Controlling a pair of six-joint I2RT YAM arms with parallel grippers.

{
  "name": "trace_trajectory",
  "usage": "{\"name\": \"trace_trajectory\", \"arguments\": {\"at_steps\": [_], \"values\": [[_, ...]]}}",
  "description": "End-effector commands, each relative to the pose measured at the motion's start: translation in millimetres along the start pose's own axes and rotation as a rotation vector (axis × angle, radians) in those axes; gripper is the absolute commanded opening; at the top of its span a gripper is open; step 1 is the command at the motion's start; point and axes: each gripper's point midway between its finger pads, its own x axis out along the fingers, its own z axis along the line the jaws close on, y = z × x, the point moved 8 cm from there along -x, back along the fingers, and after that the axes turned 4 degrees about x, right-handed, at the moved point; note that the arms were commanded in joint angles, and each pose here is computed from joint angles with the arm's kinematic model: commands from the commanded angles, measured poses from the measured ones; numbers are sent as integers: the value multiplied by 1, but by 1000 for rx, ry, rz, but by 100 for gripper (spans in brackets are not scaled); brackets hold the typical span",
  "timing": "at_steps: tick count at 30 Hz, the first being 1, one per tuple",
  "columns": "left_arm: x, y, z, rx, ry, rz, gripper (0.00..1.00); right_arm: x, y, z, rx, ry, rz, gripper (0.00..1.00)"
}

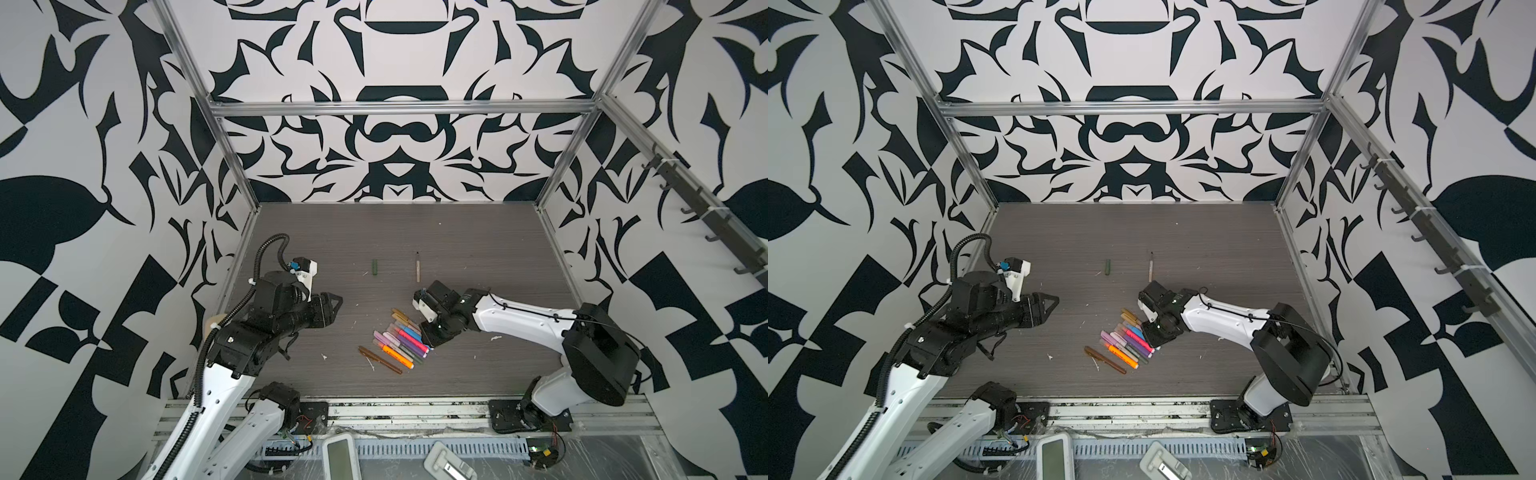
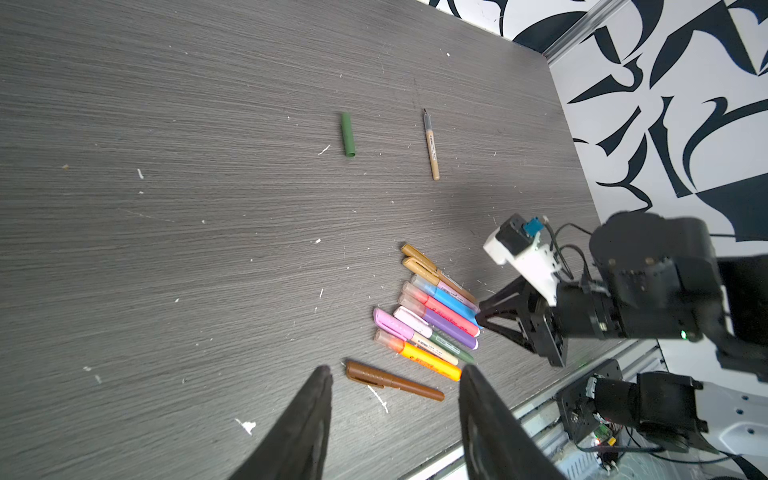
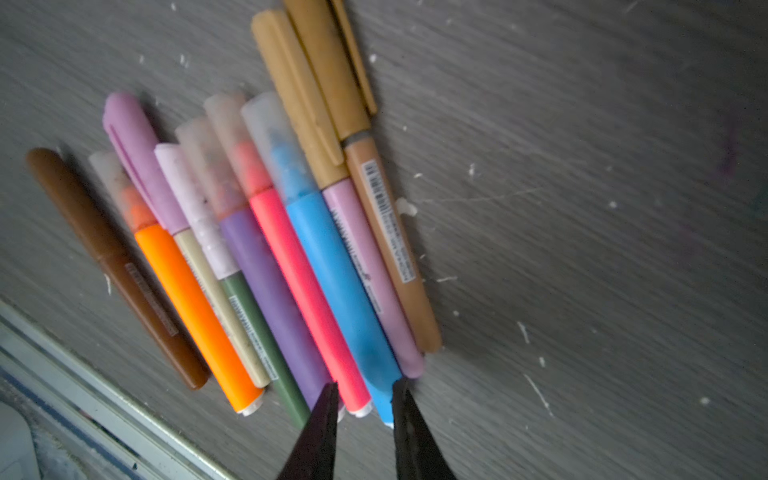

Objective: Open the pen caps
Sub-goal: 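Lower the right gripper onto the marker pile and grasp the blue marker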

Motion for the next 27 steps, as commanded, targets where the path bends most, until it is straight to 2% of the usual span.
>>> {"name": "trace_trajectory", "arguments": {"at_steps": [1, 4, 11, 27], "values": [[4, -4, 0, -21, 18, -31, 52, -5, 7, 0, 8, 25, -4, 26], [7, -5, 0, -53, 38, -67, 52, -1, 9, -4, 10, 69, 11, 26], [23, 3, 2, -129, 83, -57, 51, 11, 13, -12, 4, 130, 30, 25], [32, 7, 3, -179, 109, -32, 51, 26, 14, -11, -31, 110, 73, 21]]}}
